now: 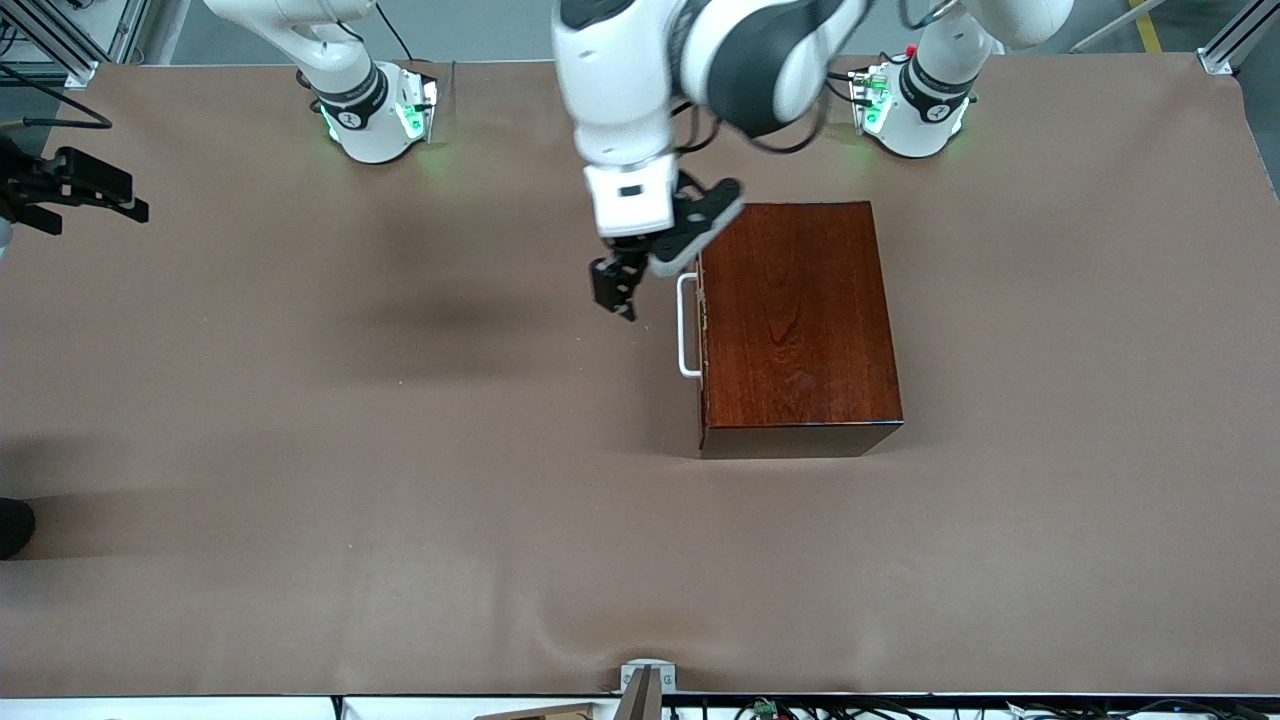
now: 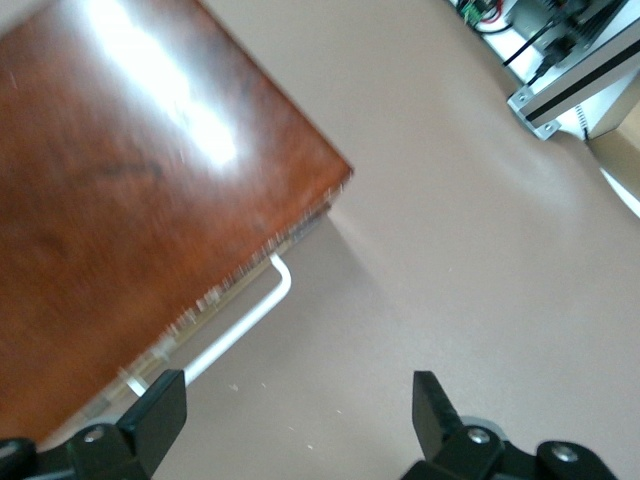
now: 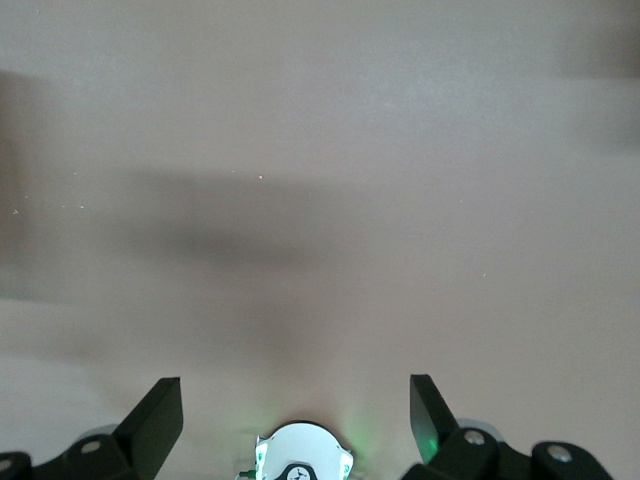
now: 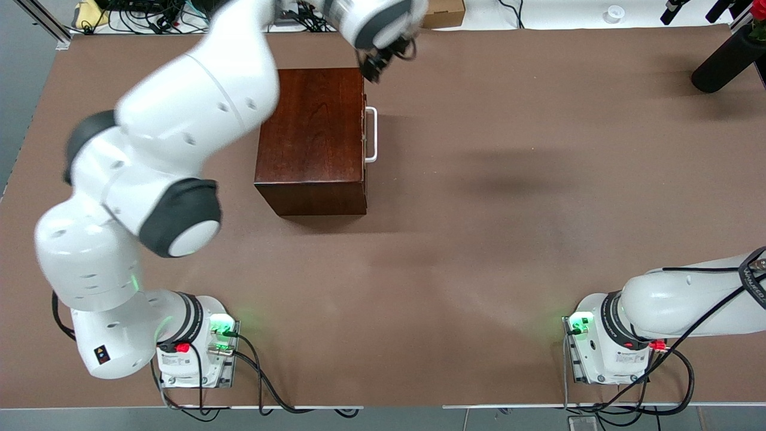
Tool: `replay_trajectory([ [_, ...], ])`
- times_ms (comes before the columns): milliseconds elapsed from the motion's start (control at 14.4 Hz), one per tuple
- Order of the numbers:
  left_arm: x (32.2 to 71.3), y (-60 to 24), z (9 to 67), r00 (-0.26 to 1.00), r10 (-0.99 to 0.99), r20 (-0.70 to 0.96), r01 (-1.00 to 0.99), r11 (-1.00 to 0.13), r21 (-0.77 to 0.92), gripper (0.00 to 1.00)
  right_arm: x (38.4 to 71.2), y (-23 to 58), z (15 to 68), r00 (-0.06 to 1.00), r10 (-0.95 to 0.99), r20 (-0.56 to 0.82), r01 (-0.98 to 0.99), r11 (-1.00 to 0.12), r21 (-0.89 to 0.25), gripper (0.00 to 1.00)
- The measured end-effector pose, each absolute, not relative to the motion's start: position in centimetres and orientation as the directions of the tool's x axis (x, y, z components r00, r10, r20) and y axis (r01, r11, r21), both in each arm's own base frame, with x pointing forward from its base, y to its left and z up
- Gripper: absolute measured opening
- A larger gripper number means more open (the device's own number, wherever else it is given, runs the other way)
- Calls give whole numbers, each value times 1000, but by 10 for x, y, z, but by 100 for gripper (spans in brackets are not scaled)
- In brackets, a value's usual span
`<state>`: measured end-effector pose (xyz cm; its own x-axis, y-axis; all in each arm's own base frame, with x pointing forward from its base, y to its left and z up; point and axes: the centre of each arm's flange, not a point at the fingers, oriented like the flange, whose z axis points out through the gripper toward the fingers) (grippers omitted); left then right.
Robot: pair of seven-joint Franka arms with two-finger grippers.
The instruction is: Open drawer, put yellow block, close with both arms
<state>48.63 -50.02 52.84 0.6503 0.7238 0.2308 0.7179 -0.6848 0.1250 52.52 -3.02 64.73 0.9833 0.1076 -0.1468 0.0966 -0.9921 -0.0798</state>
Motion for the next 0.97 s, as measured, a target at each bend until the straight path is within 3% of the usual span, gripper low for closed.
replay_trajectory([
  [973,492,-234,659,889,441,122,440,-897,38,100,528,-33,650,988,101,-119,93,-993,-75,100],
])
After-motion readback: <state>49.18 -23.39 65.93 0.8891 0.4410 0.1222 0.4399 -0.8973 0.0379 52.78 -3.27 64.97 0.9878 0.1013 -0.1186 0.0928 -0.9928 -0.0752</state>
